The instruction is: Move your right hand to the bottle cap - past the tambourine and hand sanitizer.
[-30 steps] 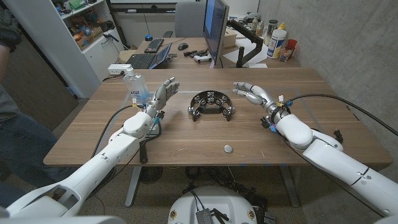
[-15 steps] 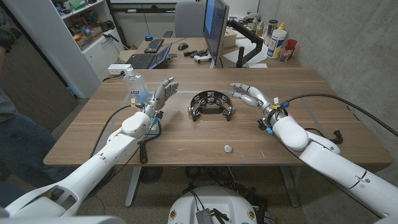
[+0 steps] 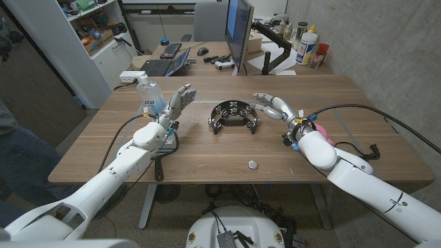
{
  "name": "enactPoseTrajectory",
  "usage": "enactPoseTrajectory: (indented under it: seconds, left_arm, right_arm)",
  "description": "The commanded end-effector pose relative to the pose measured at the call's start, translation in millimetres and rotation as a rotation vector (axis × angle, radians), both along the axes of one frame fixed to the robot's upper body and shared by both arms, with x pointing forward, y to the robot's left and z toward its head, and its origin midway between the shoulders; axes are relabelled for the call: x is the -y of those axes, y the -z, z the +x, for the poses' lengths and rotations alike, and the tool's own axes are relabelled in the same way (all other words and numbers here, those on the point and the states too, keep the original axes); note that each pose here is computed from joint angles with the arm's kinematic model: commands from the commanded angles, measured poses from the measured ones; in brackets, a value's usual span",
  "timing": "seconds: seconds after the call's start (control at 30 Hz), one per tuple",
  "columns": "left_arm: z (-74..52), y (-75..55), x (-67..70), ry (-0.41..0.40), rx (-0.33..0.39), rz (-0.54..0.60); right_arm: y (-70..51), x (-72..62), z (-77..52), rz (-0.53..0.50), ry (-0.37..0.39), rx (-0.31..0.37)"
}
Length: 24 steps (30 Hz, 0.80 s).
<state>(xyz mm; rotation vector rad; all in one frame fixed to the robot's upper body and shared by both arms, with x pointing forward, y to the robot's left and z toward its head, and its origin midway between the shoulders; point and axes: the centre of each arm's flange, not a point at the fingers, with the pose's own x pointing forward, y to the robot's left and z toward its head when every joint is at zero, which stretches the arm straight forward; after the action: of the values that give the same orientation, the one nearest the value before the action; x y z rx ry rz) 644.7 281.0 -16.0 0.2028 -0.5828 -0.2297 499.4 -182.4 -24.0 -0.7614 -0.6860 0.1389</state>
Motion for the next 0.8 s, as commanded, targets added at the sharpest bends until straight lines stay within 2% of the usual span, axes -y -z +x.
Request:
enactPoseTrajectory:
  seconds: [0.03, 0.8]
  left_arm:
    - [1.0, -4.2, -2.1, 0.001, 0.005, 0.011]
    - [-2.0, -13.4, 1.1, 0.028, 0.028, 0.036]
  right_arm:
    - [4.2, -12.9, -6.0, -0.031, 0.029, -0.009]
    - [16.4, -39.5, -20.1, -0.050, 0.086, -0.034]
